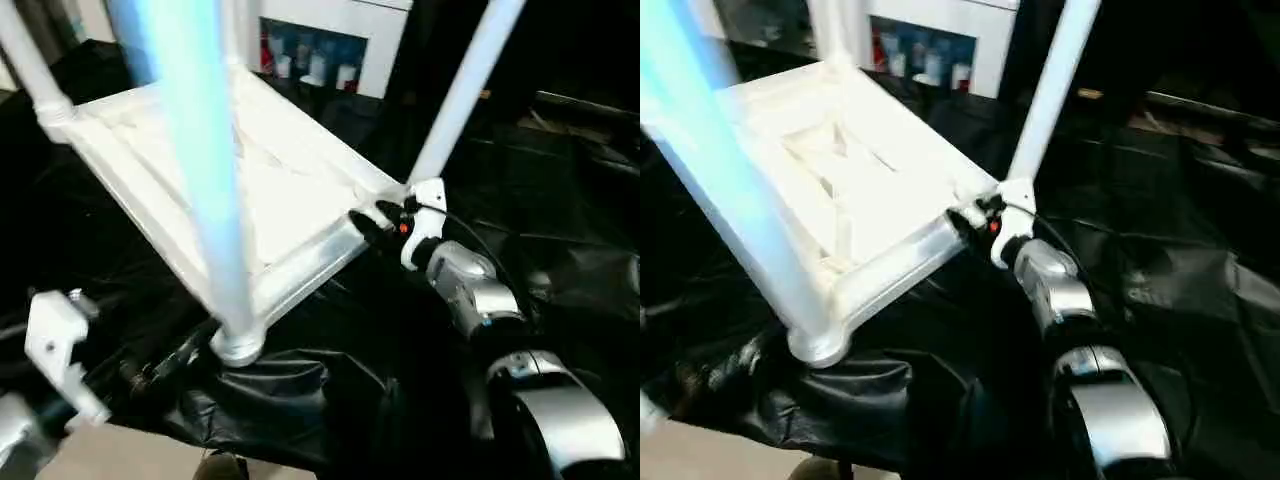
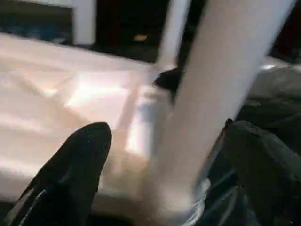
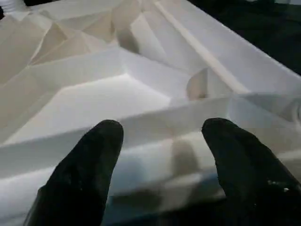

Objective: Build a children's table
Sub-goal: Rotate table base

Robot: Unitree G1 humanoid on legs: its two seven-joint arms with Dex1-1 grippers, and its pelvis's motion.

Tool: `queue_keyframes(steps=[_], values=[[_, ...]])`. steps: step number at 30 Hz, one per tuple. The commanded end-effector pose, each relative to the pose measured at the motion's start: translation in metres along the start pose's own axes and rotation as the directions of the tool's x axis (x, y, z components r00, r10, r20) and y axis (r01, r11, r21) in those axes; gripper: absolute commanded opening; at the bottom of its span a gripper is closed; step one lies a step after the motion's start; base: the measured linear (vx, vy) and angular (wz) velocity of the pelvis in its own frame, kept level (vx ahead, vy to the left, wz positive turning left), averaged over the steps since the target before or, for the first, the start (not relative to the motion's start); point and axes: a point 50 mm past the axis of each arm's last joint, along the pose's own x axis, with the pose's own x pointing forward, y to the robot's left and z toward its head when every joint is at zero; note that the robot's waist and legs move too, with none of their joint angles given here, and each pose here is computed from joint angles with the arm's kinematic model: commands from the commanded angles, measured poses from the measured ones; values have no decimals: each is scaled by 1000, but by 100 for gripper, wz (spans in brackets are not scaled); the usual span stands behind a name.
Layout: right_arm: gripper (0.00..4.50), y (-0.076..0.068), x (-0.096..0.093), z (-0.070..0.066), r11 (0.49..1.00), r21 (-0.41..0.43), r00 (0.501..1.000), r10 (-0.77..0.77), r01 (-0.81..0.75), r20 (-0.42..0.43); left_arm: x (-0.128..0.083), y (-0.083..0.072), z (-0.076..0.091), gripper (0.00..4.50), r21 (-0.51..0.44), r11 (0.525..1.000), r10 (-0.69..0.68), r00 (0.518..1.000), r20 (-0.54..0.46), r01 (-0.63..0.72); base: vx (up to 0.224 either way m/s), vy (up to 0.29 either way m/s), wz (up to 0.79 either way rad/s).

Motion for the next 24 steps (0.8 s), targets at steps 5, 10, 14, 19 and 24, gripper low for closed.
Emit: queue_keyframes(steps=[5, 10, 14, 19, 24], values=[[322, -16, -23, -9, 999, -31, 998, -46, 45, -39, 27, 0, -7, 442, -49, 993, -104, 995, 2, 104, 0, 0, 0], [322, -27, -36, -16, 989, -89, 987, -128, 120, -97, 43, -2, -10, 442, -61, 981, -185, 982, -26, 183, 0, 0, 0], [322, -20, -32, -27, 988, -104, 981, -125, 110, -146, 64, -4, -9, 442, -43, 969, -246, 969, -9, 245, 0, 0, 0], [322, -4, -17, -37, 989, -101, 975, -122, 104, -186, 85, -19, -3, 442, -51, 934, -354, 935, 23, 355, 0, 0, 0], [322, 15, -2, -43, 995, -89, 975, -73, 55, -208, 112, -40, -2, 442, -50, 889, -454, 890, 47, 456, 0, 0, 0]])
